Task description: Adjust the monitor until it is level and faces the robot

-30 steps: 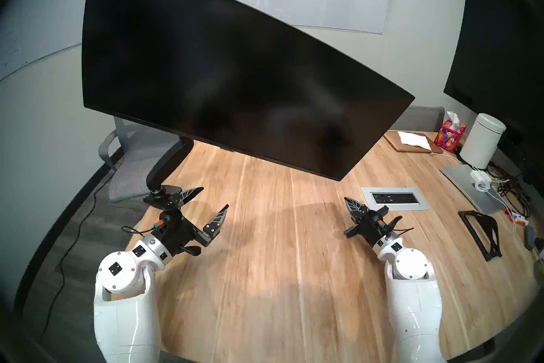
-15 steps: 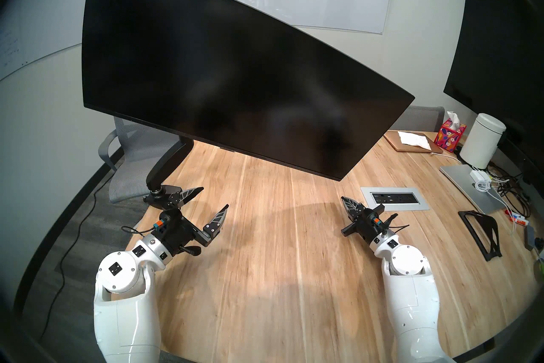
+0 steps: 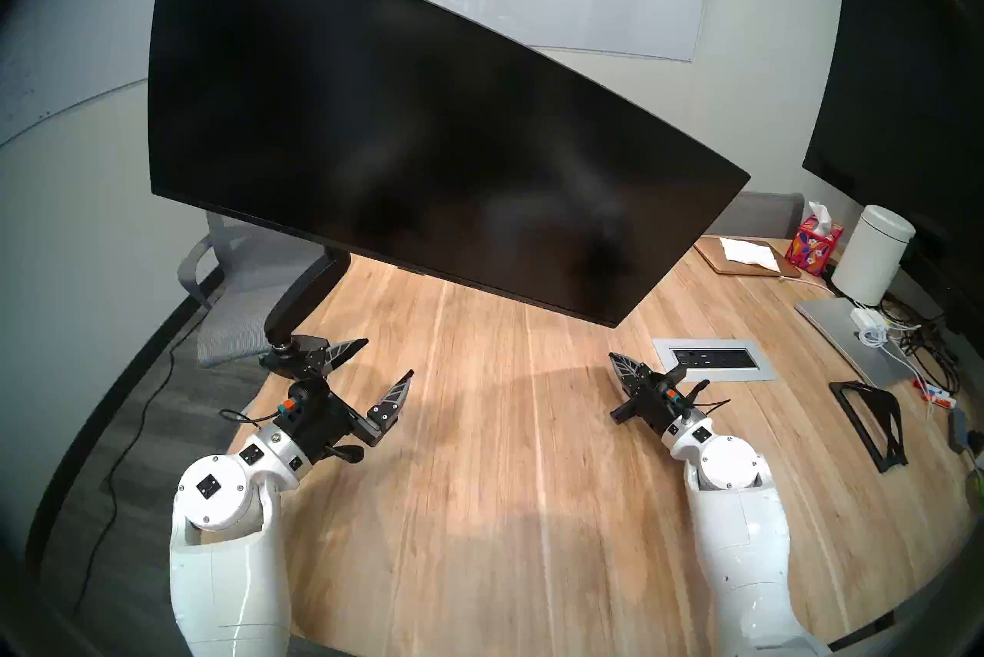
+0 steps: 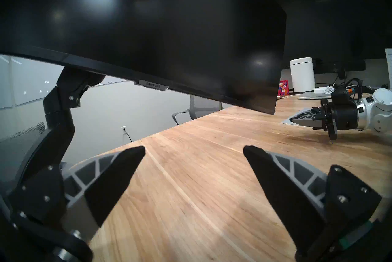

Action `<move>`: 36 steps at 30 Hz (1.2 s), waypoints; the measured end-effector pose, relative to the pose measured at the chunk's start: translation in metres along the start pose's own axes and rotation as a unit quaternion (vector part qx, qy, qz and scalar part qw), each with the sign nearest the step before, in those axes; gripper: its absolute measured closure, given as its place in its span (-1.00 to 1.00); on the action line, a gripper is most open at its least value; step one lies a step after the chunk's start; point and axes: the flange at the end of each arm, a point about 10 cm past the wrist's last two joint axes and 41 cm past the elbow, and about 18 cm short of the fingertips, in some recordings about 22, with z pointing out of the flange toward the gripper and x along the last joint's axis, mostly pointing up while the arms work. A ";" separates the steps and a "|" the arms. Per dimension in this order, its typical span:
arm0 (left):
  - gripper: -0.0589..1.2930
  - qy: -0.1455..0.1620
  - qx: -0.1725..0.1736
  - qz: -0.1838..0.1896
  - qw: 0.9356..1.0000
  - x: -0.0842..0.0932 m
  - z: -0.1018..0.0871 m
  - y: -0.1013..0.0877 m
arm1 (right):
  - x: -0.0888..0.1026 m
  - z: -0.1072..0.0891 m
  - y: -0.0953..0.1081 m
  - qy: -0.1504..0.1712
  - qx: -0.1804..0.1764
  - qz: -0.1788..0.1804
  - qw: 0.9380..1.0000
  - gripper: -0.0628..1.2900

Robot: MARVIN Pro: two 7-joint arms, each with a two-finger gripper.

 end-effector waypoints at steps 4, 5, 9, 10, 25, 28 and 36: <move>-0.97 0.000 0.000 0.000 1.000 0.000 0.000 0.000 | -0.001 0.004 0.000 -0.001 0.001 -0.001 1.000 0.94; -0.97 0.000 0.000 0.000 1.000 0.000 0.000 0.000 | -0.001 0.005 0.001 -0.001 0.001 -0.001 1.000 0.94; -0.97 0.000 0.000 0.000 1.000 0.000 0.000 0.000 | -0.001 0.008 0.002 -0.001 -0.001 -0.001 1.000 0.94; -0.97 0.000 0.000 0.000 1.000 0.000 0.000 0.000 | -0.001 0.009 0.003 0.000 -0.002 0.000 1.000 0.94; -0.97 0.000 0.000 0.000 1.000 0.000 0.000 0.000 | -0.002 0.022 0.009 0.000 -0.009 0.003 1.000 0.94; -0.97 0.000 0.000 0.000 1.000 0.000 0.000 0.000 | -0.002 0.023 0.010 0.001 -0.009 0.003 1.000 0.94; -0.97 0.000 0.000 0.000 1.000 0.000 0.000 0.000 | 0.001 0.026 0.013 0.005 -0.010 -0.001 1.000 0.94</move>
